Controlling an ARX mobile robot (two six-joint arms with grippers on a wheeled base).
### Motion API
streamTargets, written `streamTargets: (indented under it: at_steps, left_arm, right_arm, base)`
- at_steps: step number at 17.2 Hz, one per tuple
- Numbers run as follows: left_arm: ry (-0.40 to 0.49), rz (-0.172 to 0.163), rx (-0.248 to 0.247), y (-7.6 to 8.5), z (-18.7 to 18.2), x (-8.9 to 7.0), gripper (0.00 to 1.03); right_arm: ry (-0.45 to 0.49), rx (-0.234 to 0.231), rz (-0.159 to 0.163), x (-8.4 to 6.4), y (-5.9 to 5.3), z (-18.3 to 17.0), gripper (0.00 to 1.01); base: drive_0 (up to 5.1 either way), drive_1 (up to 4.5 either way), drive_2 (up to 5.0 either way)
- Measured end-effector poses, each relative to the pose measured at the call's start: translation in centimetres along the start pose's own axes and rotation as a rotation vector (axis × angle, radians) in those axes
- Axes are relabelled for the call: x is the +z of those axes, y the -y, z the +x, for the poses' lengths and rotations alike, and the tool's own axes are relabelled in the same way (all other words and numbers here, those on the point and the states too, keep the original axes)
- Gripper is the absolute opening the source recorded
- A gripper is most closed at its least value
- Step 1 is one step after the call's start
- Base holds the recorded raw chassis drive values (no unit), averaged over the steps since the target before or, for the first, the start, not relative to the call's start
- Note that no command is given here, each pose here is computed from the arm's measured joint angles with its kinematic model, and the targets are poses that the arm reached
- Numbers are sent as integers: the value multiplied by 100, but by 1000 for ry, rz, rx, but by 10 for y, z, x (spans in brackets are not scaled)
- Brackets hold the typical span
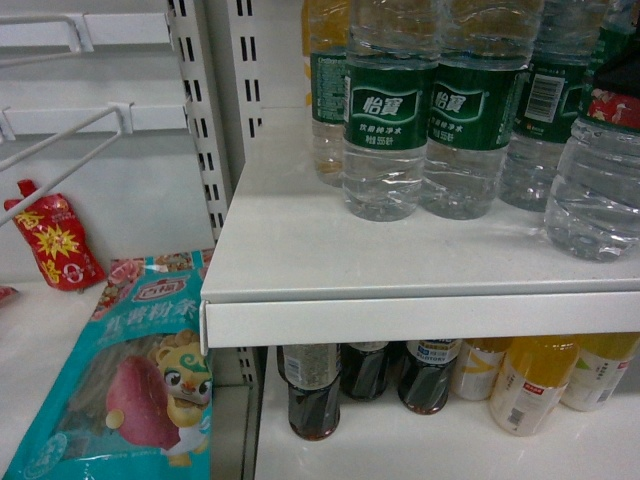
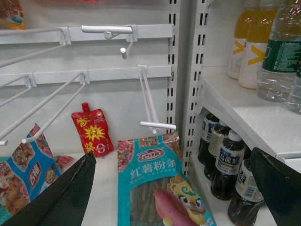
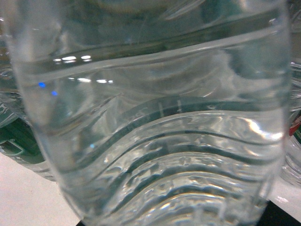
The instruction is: Move water from second to third shelf
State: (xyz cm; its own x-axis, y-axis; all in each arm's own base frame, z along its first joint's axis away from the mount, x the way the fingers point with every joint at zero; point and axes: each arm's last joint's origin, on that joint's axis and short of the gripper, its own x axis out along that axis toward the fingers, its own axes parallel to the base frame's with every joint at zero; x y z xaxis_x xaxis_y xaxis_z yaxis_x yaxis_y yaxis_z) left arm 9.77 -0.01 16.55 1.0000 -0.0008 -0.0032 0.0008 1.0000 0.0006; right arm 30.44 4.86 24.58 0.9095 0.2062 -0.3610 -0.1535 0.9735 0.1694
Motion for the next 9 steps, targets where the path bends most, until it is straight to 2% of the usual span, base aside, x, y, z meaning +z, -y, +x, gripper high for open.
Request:
streamTargets:
  at_steps: [4,5,9]
  left_arm:
    - [0,0,0,0,0,0,98]
    - [0,0,0,0,0,0,98]
    - [0,0,0,0,0,0,98]
  right_arm:
    - [-8,-10,-3,1,-2,0,42]
    - [-8,-11,-3,1,-1,0,57]
    - [23,-6,-5,5,-2,0,100]
  base:
    - [0,0,0]
    - [0,0,0]
    - [0,0,0]
